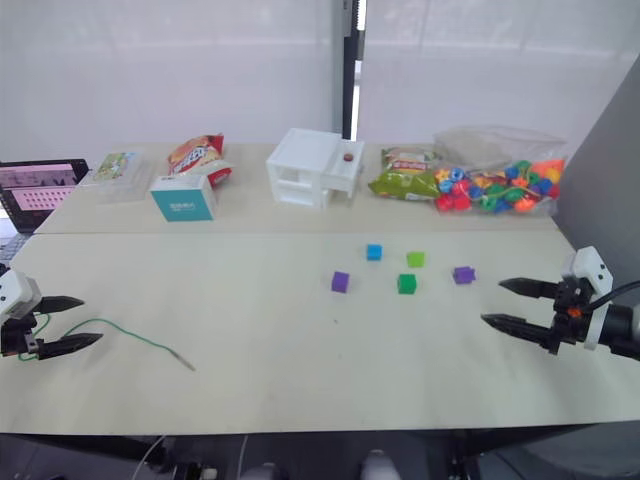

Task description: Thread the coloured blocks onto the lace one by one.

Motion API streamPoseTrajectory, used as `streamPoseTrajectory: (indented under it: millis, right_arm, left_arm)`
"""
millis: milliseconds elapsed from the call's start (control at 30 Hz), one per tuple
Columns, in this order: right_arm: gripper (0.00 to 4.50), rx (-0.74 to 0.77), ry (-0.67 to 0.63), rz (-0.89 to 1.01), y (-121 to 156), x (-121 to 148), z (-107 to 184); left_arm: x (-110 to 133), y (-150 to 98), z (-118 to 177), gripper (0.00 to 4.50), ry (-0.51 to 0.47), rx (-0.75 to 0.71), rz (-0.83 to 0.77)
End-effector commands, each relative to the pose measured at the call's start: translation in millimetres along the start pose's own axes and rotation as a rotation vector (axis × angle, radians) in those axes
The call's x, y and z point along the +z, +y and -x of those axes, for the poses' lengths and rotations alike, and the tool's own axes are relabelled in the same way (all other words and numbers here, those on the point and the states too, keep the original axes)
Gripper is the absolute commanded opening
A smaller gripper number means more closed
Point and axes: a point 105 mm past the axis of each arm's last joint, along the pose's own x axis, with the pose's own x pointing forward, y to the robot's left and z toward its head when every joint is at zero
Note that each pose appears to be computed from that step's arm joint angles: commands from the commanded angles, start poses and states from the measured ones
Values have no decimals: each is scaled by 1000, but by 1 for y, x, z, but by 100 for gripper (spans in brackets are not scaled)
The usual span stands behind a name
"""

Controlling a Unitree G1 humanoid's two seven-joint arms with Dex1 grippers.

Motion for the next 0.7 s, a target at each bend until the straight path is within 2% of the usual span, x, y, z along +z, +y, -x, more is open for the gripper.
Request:
streamPoseTrajectory:
  millis: [33, 167, 267, 400, 567, 700]
  right_arm:
    - [448, 27, -57, 48, 3, 18, -6]
    - [448, 143, -99, 115, 21, 43, -34]
    - [448, 280, -114, 150, 51, 65, -60]
    - [448, 352, -123, 167, 74, 77, -74]
    - [448, 511, -152, 201, 125, 96, -96]
    - [448, 553, -114, 234, 146, 92, -105]
  left_arm:
    - [11, 4, 6, 450, -6, -2, -40]
    - [27, -4, 2, 450, -64, -69, -53]
    - [44, -34, -6, 450, -105, -237, -142]
    - [55, -56, -13, 450, -110, -325, -199]
    - [65, -90, -29, 450, -110, -492, -344]
    - [62, -108, -47, 450, -89, -608, -459]
